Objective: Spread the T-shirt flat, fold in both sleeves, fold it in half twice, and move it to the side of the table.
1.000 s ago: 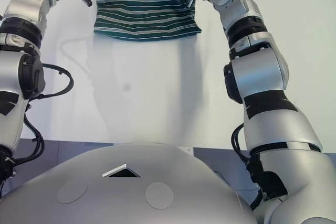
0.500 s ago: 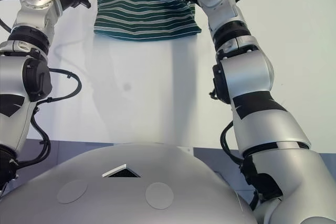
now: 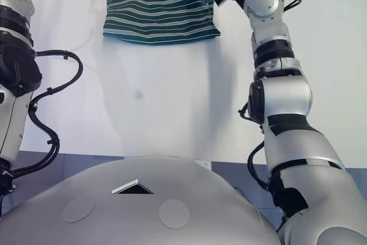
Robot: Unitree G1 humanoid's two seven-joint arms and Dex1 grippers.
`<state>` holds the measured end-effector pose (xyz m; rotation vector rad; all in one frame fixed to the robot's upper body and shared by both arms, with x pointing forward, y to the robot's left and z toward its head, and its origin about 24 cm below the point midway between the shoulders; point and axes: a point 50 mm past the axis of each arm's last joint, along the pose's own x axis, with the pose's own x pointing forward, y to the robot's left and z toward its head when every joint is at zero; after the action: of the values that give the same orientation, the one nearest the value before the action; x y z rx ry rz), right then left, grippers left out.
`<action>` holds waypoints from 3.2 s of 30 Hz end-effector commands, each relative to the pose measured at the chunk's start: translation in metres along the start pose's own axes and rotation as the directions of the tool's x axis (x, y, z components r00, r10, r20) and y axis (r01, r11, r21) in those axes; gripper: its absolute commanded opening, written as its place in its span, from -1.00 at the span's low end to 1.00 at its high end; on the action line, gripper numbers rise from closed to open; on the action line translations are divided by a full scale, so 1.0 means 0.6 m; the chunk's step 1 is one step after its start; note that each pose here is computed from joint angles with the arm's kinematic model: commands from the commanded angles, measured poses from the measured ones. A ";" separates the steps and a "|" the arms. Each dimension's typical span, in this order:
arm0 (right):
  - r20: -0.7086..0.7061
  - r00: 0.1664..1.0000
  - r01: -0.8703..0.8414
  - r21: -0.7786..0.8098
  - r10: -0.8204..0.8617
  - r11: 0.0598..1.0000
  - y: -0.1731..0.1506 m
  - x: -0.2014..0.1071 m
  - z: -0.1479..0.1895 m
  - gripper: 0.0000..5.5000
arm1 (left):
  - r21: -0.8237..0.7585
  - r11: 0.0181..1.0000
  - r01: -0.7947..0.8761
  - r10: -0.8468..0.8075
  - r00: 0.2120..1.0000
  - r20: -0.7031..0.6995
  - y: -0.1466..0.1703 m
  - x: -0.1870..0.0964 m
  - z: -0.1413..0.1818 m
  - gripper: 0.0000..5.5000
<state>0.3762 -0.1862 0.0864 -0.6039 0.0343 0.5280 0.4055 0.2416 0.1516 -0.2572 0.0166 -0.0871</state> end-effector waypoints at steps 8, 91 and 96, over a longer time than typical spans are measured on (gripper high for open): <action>-0.145 0.609 -0.767 -0.357 0.779 0.533 0.126 -0.166 0.021 0.96 | 0.202 0.978 0.047 -0.049 0.999 0.006 0.008 -0.034 -0.045 0.96; -0.296 0.532 -0.845 -0.247 0.793 0.474 0.185 -0.243 -0.049 0.48 | 0.446 -0.166 0.880 -0.494 0.317 -0.810 -0.092 -0.399 -0.209 0.69; -0.301 0.530 -0.846 -0.254 0.793 0.470 0.182 -0.241 -0.053 0.13 | 0.434 -0.182 0.882 -0.488 0.302 -0.819 -0.088 -0.398 -0.217 0.35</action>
<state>0.2098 -0.1819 0.0507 -0.9555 0.2285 1.4677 0.1630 0.1714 0.0523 0.9836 0.1200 -1.3637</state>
